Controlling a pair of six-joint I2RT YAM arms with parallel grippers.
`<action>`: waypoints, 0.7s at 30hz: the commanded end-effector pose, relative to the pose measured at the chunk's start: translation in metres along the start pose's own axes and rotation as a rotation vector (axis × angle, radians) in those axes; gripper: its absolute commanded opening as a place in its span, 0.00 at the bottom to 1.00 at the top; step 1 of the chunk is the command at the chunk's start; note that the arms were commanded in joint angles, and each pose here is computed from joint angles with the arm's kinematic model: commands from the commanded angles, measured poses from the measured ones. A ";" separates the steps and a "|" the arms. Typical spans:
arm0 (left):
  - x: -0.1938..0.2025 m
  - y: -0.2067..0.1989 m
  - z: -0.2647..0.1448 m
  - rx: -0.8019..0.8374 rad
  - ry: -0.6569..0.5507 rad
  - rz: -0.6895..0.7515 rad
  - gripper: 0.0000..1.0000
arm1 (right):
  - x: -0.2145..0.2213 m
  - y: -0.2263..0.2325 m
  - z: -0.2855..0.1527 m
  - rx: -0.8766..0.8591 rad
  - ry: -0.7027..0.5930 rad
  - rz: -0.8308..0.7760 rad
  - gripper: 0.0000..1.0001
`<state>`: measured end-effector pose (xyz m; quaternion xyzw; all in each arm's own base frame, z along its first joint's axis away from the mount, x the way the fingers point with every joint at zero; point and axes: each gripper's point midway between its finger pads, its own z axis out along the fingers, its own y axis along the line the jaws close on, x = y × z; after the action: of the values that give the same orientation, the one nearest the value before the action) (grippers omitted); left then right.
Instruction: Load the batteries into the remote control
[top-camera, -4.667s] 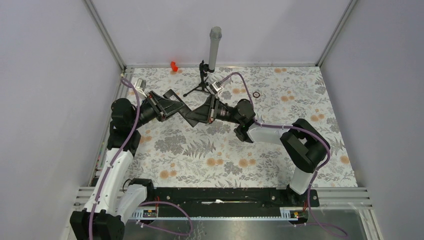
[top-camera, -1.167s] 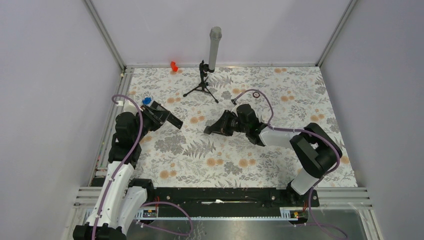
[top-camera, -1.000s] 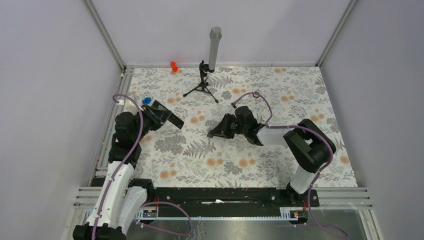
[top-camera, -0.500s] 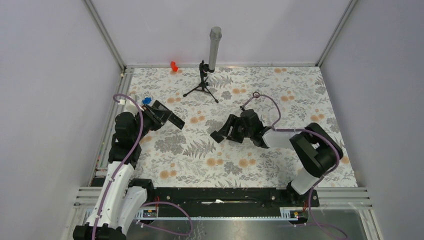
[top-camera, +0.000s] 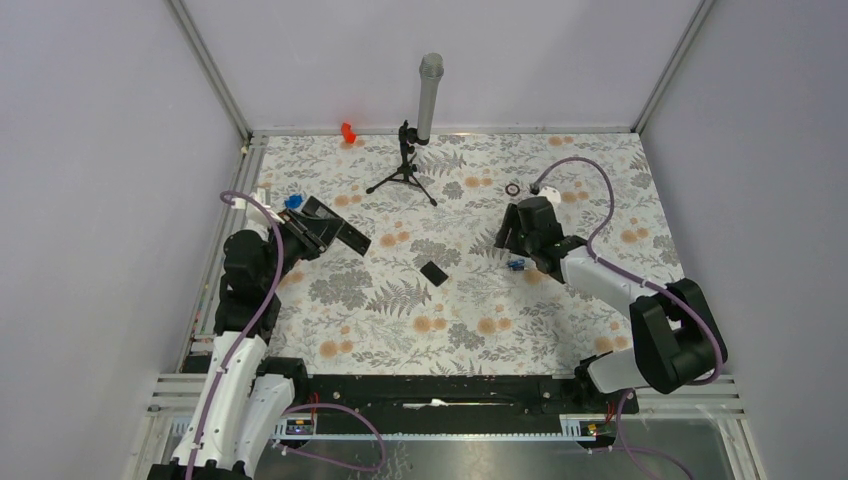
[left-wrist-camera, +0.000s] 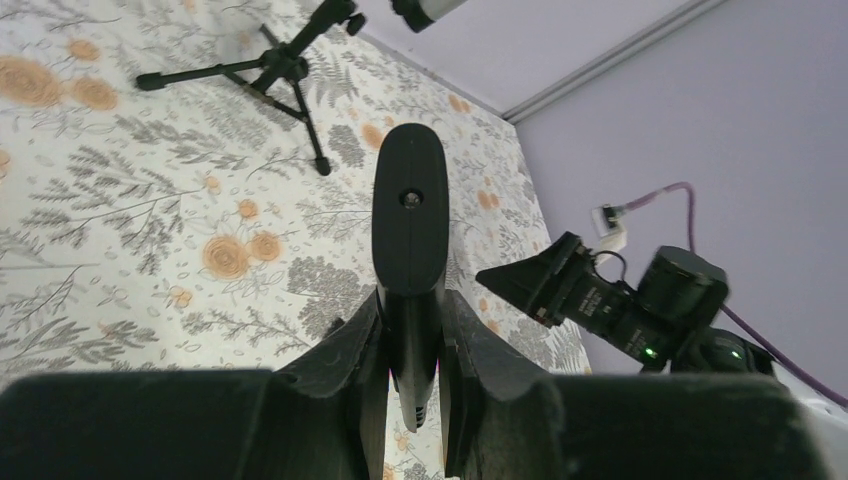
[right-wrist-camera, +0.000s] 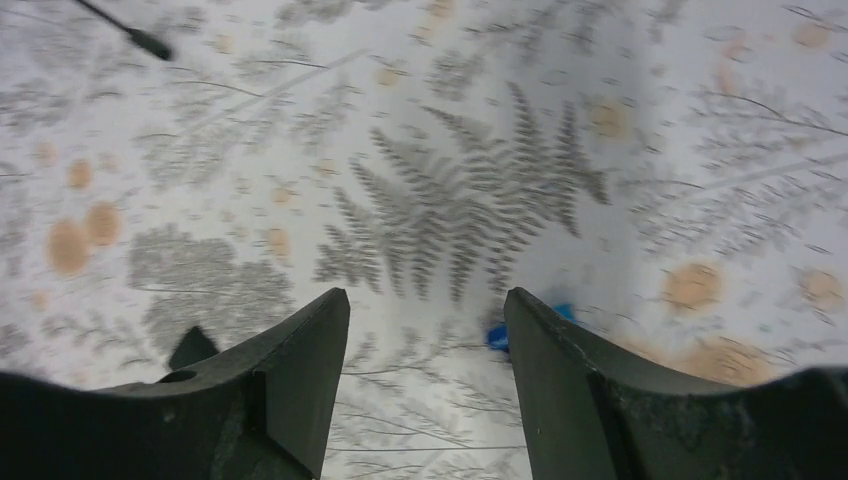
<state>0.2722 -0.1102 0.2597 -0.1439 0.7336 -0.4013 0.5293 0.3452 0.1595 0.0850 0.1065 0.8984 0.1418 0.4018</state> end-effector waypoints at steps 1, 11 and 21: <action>-0.014 -0.039 -0.005 0.186 -0.045 0.093 0.00 | 0.011 -0.055 -0.006 0.173 0.032 -0.019 0.65; -0.010 -0.054 -0.007 0.292 -0.030 0.114 0.00 | 0.020 -0.069 0.007 0.216 0.081 0.062 0.64; -0.007 -0.052 -0.005 0.287 -0.010 0.102 0.00 | 0.031 -0.070 0.019 0.228 0.131 0.069 0.49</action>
<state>0.2601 -0.1338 0.2869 -0.0568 0.6955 -0.4634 0.5463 0.3210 0.1024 0.0173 0.1654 0.9342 0.0493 0.3121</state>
